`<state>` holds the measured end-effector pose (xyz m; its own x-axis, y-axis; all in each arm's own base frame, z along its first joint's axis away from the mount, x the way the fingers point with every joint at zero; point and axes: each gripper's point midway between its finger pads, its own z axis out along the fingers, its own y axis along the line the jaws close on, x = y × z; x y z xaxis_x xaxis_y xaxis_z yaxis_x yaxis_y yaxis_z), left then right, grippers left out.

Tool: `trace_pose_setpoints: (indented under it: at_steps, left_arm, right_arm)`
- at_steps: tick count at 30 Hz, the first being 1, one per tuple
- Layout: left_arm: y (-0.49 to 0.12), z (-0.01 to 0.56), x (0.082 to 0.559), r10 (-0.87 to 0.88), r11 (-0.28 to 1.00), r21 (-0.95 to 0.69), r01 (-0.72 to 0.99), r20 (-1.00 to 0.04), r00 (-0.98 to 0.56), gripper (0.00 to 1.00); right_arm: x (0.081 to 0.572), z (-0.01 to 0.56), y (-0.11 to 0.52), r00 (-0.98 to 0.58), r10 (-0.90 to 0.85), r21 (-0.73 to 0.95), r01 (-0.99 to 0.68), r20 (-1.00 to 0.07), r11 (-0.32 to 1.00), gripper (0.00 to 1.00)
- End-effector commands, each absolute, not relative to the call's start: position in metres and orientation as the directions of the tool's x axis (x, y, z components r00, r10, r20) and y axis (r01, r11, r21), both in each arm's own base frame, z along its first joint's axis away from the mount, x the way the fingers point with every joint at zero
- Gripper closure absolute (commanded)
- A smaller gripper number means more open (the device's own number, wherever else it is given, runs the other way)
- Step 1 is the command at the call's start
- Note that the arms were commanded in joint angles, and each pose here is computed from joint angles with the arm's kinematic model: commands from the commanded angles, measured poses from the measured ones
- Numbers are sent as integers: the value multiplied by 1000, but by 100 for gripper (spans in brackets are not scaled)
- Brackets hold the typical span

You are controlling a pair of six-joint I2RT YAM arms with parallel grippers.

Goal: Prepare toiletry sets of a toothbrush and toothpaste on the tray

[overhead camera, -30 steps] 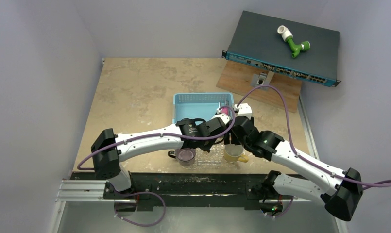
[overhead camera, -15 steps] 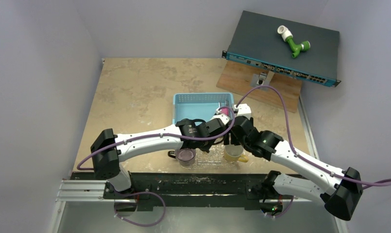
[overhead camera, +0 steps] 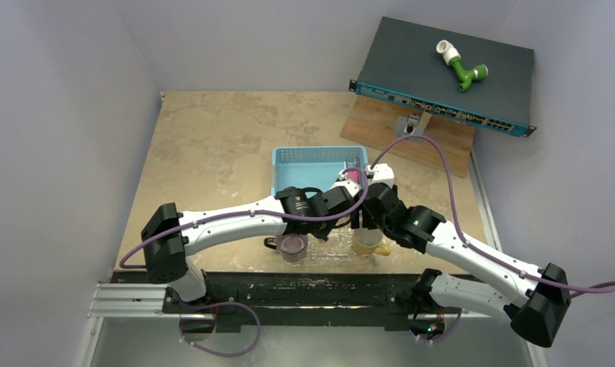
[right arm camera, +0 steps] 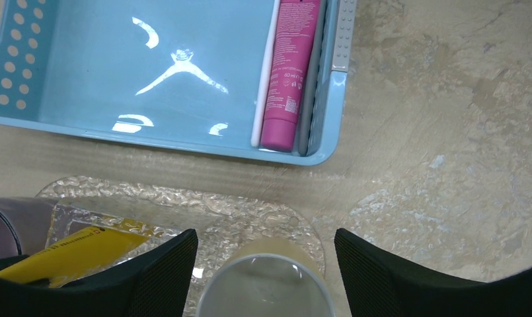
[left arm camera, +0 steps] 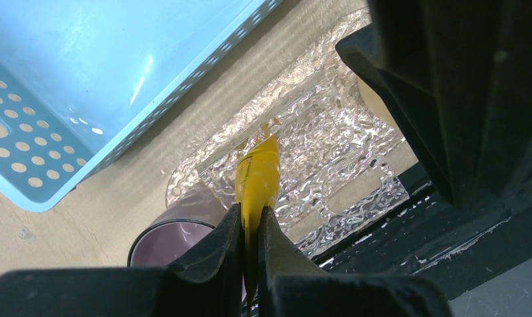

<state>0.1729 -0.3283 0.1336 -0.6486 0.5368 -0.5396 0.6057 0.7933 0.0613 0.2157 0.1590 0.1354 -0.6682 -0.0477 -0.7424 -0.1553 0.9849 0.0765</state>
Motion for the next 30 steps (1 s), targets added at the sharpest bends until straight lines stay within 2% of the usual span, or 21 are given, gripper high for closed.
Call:
trace_pose_setpoints:
  at_steps: [1, 14, 20, 26, 30]
  left_arm:
    - [-303, 117, 161, 581, 790, 105, 603, -441, -684, 100]
    - [-308, 107, 158, 594, 781, 95, 617, -415, -689, 97]
    - [-308, 105, 158, 600, 779, 99, 620, -407, -689, 93]
    - [-308, 101, 158, 608, 775, 107, 623, -392, -690, 85]
    - [-309, 105, 158, 607, 774, 100, 625, -398, -688, 76]
  right_arm:
    - [231, 160, 171, -603, 51, 161, -131, -796, 978, 22]
    - [230, 158, 170, -607, 51, 160, -128, -793, 979, 20]
    - [229, 157, 170, -606, 51, 161, -129, -794, 978, 20]
    - [230, 157, 170, -607, 50, 162, -131, -793, 978, 20]
    - [230, 158, 170, -605, 47, 160, -134, -795, 978, 19]
